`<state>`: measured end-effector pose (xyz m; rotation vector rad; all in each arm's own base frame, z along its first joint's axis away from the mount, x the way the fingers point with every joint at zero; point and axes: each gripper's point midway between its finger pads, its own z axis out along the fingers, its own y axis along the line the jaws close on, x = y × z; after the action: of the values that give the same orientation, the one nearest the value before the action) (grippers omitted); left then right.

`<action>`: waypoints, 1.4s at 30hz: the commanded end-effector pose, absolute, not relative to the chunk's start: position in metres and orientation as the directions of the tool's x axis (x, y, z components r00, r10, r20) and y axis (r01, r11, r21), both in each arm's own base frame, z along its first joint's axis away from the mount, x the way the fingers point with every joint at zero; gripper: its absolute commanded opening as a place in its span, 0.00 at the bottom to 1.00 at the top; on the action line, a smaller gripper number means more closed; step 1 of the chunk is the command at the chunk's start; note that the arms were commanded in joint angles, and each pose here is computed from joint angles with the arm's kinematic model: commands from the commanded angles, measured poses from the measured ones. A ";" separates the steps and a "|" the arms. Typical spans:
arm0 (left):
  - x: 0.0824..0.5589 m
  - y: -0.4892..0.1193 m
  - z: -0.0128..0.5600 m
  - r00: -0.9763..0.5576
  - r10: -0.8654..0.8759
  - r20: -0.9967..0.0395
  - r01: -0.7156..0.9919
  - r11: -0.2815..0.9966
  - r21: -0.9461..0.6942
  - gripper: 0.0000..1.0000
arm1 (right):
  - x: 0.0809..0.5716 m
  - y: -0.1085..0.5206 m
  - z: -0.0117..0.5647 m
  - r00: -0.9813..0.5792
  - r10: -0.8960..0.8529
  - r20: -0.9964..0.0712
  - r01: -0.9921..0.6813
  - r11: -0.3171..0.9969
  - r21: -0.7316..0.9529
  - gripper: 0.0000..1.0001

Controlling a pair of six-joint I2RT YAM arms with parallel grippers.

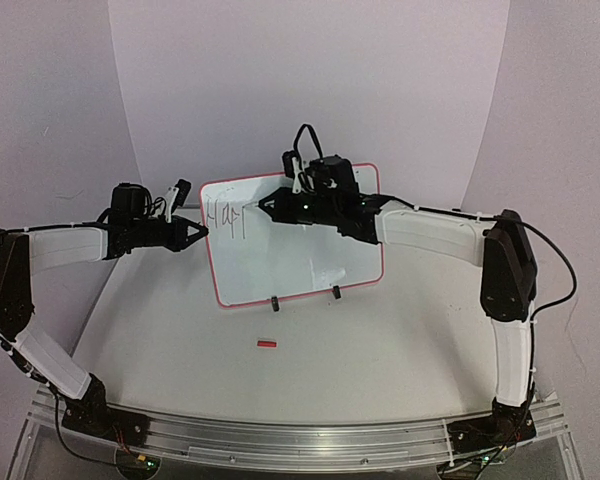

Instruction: Write a sentence on the whiteboard

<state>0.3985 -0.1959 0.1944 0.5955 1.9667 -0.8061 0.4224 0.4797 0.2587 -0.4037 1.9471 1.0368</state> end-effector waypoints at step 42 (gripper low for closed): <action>0.403 -0.195 0.205 -0.429 0.124 -0.895 0.692 0.681 -0.237 0.00 | 0.422 0.482 0.244 -0.588 0.079 -0.805 -0.624 0.588 0.514 0.00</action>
<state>0.3984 -0.1959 0.1944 0.5961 1.9664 -0.8062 0.4127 0.4804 0.2364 -0.4542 1.9955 1.0475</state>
